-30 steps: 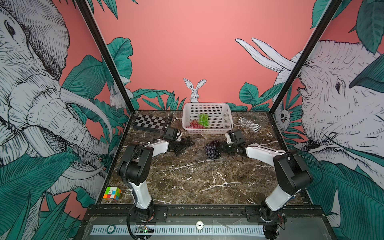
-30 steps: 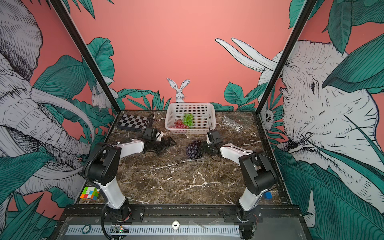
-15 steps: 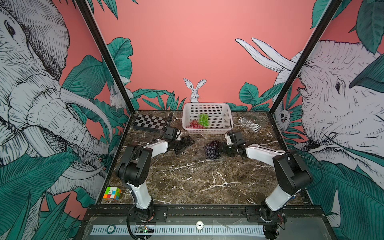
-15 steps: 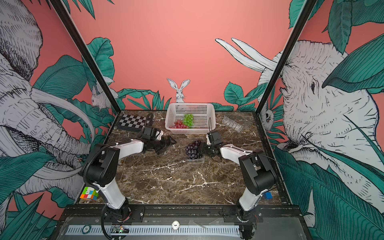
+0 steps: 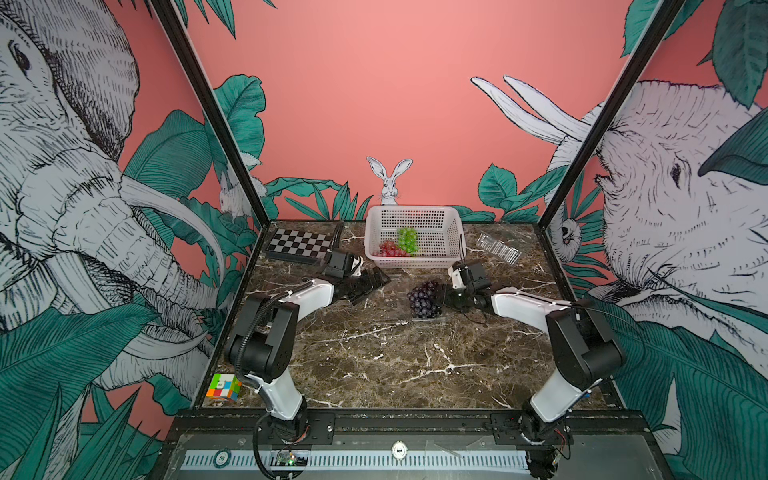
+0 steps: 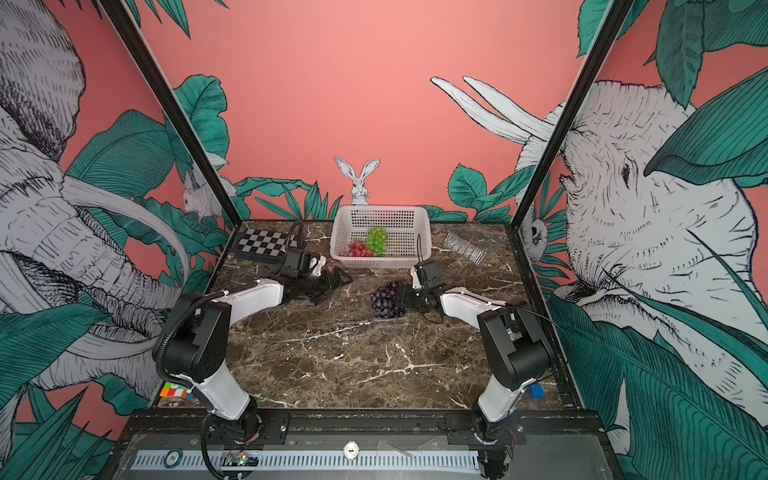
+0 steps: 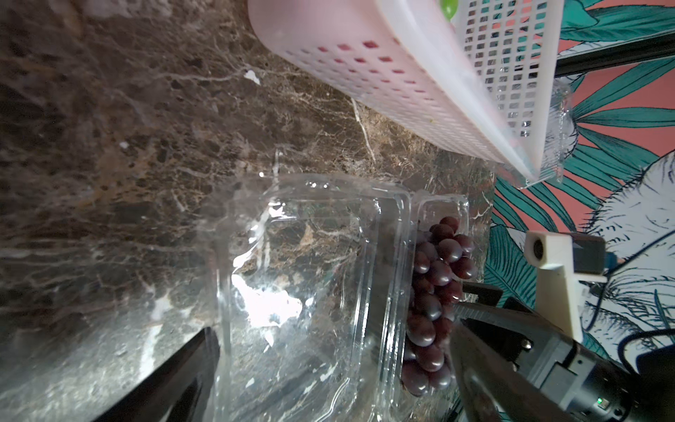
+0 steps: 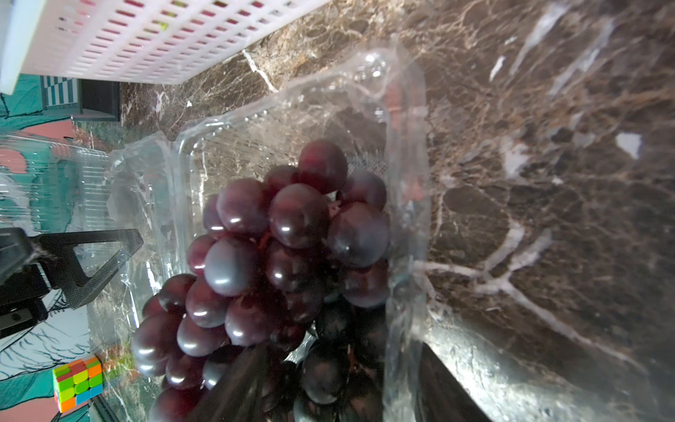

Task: Pack grapes into containers
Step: Close the packing box at the center of the board.

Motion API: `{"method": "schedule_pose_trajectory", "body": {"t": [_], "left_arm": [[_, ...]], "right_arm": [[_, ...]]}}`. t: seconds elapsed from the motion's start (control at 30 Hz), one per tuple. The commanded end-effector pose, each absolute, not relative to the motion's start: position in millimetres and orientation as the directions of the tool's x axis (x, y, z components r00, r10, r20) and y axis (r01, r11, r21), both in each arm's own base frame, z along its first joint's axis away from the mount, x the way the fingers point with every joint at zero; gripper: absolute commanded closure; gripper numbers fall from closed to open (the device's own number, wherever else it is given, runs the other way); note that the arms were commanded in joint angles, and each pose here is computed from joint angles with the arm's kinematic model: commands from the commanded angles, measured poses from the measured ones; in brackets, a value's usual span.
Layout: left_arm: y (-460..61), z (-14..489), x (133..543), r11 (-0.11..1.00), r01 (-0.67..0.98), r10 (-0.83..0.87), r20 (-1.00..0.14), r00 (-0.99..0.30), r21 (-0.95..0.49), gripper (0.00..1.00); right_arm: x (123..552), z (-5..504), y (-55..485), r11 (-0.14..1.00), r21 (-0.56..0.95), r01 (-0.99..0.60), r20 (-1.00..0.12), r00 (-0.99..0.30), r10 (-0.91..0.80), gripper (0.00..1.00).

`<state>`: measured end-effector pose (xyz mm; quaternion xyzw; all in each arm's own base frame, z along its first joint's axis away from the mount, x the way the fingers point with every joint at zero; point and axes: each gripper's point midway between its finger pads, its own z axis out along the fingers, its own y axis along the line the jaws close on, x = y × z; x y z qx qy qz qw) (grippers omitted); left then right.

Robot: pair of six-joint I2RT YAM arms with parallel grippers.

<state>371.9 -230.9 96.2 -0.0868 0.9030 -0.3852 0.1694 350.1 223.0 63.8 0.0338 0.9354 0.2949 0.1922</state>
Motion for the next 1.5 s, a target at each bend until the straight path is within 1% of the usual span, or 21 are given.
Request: {"method": "schedule_pose_trajectory", "body": {"t": [0.0, 0.13, 0.53, 0.8, 1.47], "left_arm": [[-237, 138, 375, 0.672, 0.057, -0.280, -0.324, -0.904, -0.738, 0.01], [-242, 155, 373, 0.680, 0.093, -0.268, -0.364, -0.892, -0.728, 0.01], [-274, 196, 362, 0.658, 0.186, -0.226, -0.427, -0.875, -0.730, 0.01], [-294, 210, 355, 0.638, 0.231, -0.201, -0.448, -0.871, -0.735, 0.01], [-359, 225, 348, 0.561, 0.324, -0.128, -0.466, -0.875, -0.762, 0.01]], "right_arm": [[354, 74, 229, 0.811, 0.579, -0.084, -0.364, -0.917, 0.165, 0.37], [355, 77, 228, 0.807, 0.584, -0.087, -0.365, -0.916, 0.166, 0.35], [358, 86, 225, 0.803, 0.588, -0.095, -0.377, -0.911, 0.168, 0.32], [356, 89, 220, 0.790, 0.605, -0.098, -0.377, -0.909, 0.176, 0.31], [354, 92, 214, 0.760, 0.643, -0.093, -0.364, -0.910, 0.196, 0.29]]}}
